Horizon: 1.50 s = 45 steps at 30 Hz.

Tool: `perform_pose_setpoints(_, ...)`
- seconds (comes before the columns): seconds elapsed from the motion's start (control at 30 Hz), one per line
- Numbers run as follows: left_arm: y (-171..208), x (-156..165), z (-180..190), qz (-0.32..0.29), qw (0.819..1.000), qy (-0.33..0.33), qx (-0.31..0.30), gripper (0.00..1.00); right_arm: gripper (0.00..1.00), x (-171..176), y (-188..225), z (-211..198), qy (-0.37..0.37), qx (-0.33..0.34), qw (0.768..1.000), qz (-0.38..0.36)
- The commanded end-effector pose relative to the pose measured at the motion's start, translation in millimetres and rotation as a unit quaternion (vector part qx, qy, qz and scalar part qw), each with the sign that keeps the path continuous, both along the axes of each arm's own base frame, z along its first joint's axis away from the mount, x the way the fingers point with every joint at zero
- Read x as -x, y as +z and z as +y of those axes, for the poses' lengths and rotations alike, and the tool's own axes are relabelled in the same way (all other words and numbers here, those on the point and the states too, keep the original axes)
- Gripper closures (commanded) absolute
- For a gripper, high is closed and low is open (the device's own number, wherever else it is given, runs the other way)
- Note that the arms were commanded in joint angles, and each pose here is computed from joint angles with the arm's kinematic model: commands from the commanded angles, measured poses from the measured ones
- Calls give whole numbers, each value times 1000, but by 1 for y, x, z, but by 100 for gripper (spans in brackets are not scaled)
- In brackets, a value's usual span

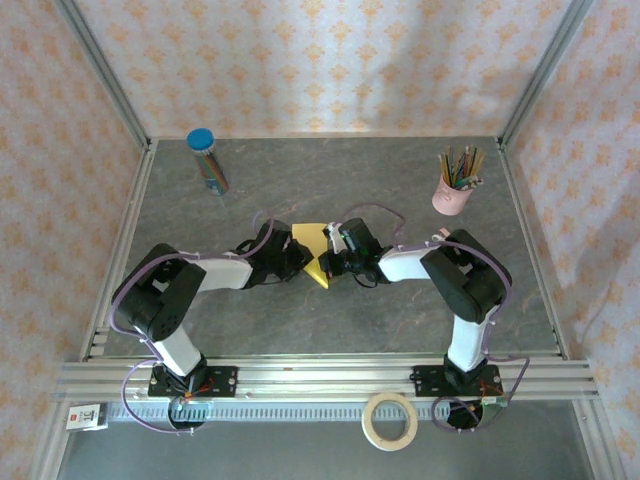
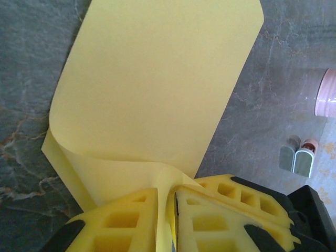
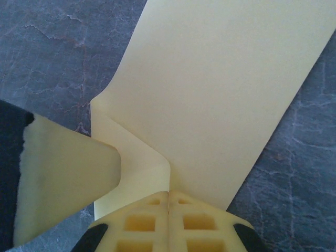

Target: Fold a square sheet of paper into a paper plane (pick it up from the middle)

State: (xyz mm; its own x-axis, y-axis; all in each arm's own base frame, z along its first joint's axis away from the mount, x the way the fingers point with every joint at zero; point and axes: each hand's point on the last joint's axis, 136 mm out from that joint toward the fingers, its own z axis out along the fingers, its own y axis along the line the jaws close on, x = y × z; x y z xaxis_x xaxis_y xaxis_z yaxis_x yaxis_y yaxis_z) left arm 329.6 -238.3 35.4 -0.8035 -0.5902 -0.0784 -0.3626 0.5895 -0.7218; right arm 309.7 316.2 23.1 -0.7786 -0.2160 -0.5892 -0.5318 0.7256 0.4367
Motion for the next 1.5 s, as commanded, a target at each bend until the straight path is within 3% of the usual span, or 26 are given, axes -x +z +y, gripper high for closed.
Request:
perform_pose_setpoints(0.0,3,-2,-3,-2,1000,-3,2,84,100,9,-30,-16,-14,46,998,43)
perform_pose_setpoints(1.47,-37,14,16,39,998,17,-44,90,97,7,-28,-15,-17,47,997,50)
